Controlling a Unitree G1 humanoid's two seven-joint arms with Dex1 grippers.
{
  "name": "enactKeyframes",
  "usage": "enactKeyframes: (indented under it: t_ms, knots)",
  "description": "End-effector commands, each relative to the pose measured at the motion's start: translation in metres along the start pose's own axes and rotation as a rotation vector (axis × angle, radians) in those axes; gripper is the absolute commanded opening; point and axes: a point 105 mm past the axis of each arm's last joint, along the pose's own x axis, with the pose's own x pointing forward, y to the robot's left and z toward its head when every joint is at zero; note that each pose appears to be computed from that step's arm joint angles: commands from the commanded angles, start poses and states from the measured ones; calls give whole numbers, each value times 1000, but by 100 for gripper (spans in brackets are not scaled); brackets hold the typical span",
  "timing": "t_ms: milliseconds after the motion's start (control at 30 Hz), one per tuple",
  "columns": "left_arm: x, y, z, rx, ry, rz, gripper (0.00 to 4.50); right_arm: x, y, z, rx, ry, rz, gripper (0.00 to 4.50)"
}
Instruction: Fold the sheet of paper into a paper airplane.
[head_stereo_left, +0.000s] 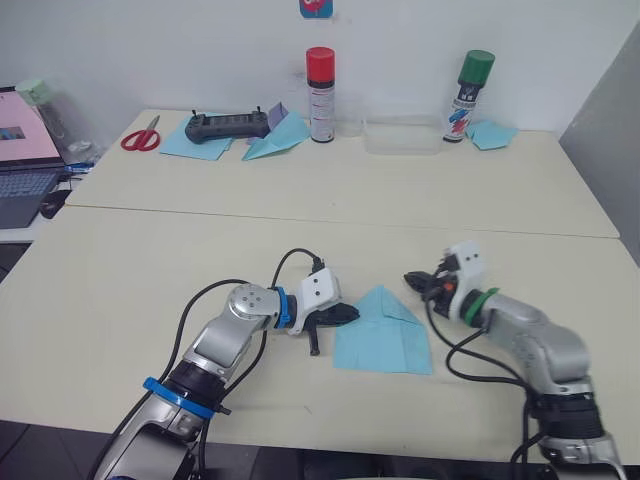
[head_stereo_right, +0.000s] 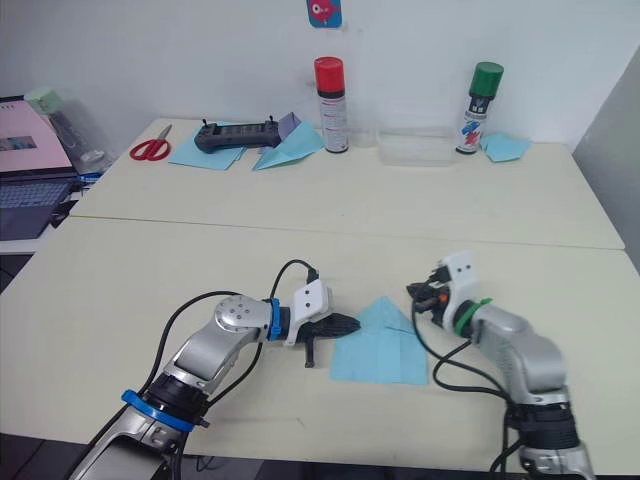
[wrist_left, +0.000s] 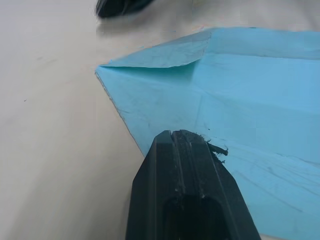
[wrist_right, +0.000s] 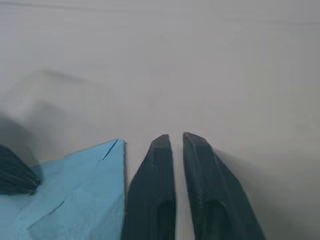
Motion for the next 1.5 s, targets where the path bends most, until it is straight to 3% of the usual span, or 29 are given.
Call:
enactKeyframes:
  t_ms: [33,133,300,500,733,1067,1500]
  knots:
    - [5,-5,-20,-37,71,2,0,-29,1,-6,112,115,62,164]
    - [5,-6,-20,-38,70,2,0,-49,4,-27,276,248,87,164]
    - [6,-4,-20,-35,64,22,0,-56,15,-34,404,292,113,164]
    - [7,-5,-19,-37,61,26,0,-39,31,-39,556,228,167,164]
    - [7,3,-14,-31,49,55,0,-18,24,-26,751,105,116,164]
    - [5,4,-15,-24,58,54,0,-26,38,-22,773,133,220,164]
    - [4,4,-18,-19,64,57,0,-61,19,-32,786,199,100,164]
